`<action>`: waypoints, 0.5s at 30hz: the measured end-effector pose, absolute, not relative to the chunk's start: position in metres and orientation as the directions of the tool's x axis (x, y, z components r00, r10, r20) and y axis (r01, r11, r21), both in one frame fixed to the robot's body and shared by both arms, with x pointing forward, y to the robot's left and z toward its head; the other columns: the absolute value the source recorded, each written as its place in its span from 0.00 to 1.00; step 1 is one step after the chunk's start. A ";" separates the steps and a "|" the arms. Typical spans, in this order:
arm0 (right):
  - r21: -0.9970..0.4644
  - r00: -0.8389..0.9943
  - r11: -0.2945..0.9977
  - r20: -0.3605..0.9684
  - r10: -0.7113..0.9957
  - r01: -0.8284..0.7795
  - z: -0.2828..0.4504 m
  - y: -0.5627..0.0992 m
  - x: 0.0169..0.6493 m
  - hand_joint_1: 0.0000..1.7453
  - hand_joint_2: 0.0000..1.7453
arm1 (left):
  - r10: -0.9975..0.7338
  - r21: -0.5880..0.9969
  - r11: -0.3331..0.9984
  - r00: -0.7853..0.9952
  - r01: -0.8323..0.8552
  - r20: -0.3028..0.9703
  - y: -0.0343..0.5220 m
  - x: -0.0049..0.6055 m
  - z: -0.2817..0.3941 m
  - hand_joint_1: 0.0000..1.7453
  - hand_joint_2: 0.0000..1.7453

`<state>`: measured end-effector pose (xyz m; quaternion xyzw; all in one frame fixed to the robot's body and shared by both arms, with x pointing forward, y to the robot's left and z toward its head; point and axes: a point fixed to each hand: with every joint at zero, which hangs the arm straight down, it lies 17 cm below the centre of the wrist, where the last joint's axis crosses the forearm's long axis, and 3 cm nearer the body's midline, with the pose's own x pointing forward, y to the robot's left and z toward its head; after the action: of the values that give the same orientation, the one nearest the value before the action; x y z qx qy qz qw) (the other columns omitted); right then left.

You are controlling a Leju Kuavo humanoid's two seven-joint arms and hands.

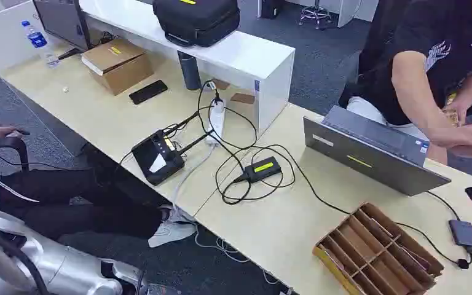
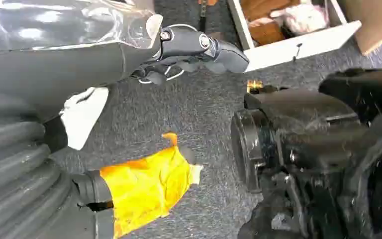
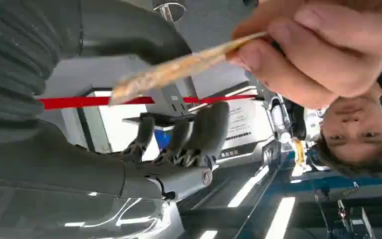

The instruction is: Pass the card to the sensor for recognition and then transmit it.

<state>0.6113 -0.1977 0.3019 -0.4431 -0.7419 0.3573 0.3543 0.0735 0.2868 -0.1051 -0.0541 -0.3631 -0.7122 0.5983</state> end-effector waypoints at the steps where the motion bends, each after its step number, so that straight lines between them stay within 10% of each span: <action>1: -0.844 -0.352 0.352 0.212 0.912 0.405 0.301 -0.200 0.611 0.87 1.00 | -0.815 0.453 -0.013 -0.272 0.892 0.512 0.286 0.073 -0.105 0.00 1.00; 15: -0.746 -0.455 0.524 0.331 0.827 0.410 0.308 -0.201 0.583 0.91 1.00 | -0.844 0.470 0.058 -0.208 0.881 0.494 0.289 0.072 -0.108 0.00 1.00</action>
<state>0.5825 -0.2008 0.3081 -0.3868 -0.7995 0.2972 0.3506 0.0724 0.2887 -0.1076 -0.0249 -0.3658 -0.6859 0.6286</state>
